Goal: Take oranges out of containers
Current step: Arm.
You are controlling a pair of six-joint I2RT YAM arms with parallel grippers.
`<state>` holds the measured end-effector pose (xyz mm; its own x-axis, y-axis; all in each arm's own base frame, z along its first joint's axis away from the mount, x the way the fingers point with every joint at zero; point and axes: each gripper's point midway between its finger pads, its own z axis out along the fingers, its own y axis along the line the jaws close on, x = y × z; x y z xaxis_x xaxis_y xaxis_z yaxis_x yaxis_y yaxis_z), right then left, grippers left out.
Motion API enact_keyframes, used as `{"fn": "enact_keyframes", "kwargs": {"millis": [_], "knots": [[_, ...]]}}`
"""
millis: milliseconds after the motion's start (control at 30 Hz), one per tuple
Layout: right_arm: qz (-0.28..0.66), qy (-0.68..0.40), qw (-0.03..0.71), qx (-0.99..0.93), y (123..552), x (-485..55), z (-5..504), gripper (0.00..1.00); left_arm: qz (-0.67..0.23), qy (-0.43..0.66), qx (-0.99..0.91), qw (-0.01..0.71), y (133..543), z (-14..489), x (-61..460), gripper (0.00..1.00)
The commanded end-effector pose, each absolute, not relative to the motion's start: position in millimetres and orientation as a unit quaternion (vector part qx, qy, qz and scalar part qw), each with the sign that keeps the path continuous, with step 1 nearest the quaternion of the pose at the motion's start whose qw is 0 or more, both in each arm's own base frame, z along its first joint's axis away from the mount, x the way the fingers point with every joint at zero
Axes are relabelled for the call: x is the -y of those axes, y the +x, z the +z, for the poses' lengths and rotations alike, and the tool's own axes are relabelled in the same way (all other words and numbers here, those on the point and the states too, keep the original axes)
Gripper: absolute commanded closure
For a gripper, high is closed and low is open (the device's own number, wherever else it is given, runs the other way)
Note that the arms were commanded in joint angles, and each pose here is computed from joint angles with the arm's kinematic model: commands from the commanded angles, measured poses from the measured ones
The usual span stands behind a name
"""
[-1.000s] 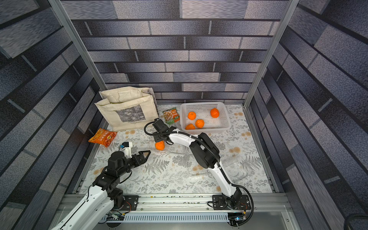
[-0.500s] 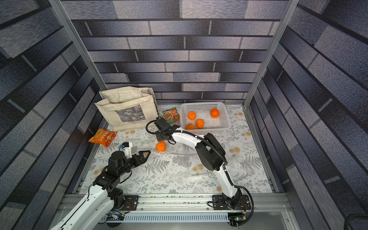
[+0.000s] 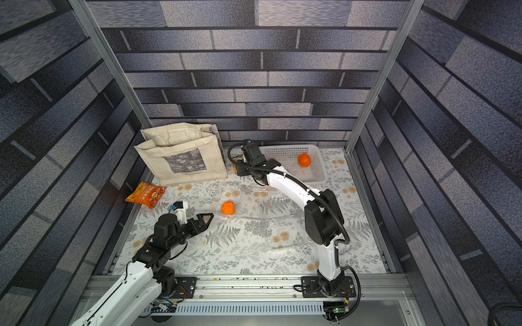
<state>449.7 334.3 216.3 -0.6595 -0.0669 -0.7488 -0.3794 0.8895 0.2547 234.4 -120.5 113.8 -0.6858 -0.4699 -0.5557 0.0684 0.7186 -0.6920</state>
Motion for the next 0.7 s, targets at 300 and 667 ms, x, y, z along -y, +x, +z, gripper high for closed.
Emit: {"fn": "enact_keyframes", "kwargs": {"millis": [300, 667], "knots": [[0.074, 0.002, 0.391, -0.917, 513.2, -188.5, 189.0, 0.7, -0.362, -0.101, -0.842, 0.388, 241.1, 123.5, 125.0, 0.0], [0.016, 0.017, 0.35, -0.936, 543.4, -160.3, 148.5, 0.64, -0.366, -0.104, -0.839, 0.389, 241.5, 121.4, 125.5, 0.0]]}}
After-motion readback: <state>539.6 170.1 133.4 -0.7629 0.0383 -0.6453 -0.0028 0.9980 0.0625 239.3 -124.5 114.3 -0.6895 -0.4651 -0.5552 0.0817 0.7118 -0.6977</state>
